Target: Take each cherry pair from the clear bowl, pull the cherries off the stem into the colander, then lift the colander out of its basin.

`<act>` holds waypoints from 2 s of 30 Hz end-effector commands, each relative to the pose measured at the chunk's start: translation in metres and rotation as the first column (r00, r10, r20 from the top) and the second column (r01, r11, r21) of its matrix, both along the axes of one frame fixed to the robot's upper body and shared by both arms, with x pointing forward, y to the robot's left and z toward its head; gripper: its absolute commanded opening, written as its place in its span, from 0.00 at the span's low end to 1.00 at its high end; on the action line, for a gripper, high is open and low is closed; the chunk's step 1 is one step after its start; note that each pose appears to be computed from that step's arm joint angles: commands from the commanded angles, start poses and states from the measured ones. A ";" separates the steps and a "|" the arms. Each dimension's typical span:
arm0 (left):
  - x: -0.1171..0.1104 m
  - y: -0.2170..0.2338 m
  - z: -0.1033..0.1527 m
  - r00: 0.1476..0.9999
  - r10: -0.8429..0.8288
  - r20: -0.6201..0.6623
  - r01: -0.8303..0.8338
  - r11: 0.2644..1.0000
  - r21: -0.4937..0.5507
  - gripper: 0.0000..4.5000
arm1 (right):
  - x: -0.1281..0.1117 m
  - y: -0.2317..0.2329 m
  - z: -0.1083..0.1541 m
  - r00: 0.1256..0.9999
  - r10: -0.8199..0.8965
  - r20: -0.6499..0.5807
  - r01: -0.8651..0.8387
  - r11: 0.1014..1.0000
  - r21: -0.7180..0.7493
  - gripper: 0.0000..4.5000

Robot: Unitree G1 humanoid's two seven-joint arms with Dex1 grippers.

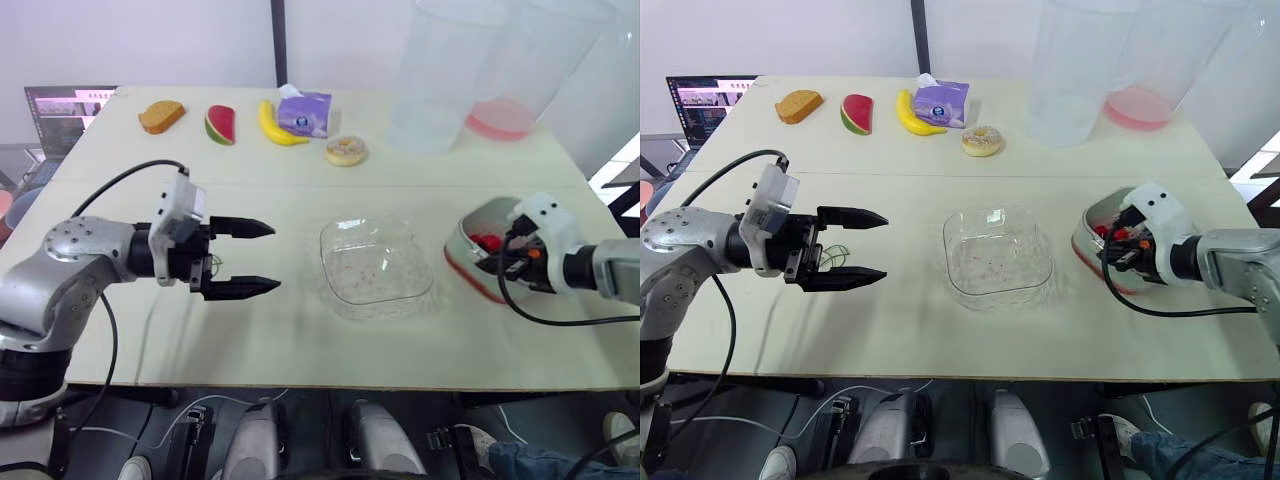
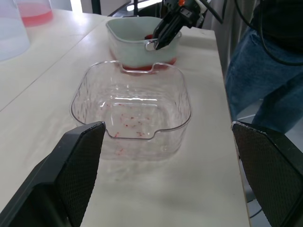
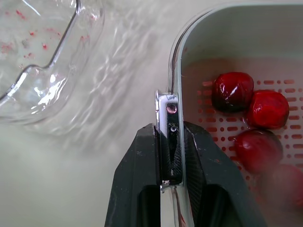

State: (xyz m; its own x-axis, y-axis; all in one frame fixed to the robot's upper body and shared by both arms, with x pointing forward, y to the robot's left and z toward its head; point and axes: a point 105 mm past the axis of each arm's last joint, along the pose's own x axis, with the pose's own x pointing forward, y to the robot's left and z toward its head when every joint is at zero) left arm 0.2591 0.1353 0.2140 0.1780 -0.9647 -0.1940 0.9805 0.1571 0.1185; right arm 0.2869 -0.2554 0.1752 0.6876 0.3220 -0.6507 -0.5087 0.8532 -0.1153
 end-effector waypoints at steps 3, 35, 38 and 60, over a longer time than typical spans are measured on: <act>-0.003 -0.004 0.007 0.999 -0.027 0.035 0.027 1.000 0.002 1.00 | 0.000 -0.004 0.033 0.995 -0.012 0.101 0.013 1.000 -0.014 0.04; 0.000 -0.009 0.007 0.999 -0.043 0.024 0.043 0.999 0.000 1.00 | -0.011 -0.021 0.041 0.989 -0.090 0.118 0.093 0.995 -0.023 0.04; 0.001 -0.009 0.007 0.999 -0.045 0.025 0.045 0.999 0.000 1.00 | -0.012 -0.021 0.044 0.988 -0.091 0.127 0.094 0.995 -0.023 0.04; 0.002 -0.010 0.007 0.999 -0.045 0.023 0.045 0.999 0.000 1.00 | -0.008 -0.018 0.063 0.983 -0.063 0.175 0.074 0.996 -0.057 0.04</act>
State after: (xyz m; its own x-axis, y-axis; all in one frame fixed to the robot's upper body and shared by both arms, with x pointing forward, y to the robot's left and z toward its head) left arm 0.2624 0.1253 0.2166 0.1401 -0.9705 -0.1961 0.9858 0.1181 0.1197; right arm 0.2782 -0.2693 0.2175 0.7676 0.2662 -0.5831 -0.4461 0.8751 -0.1877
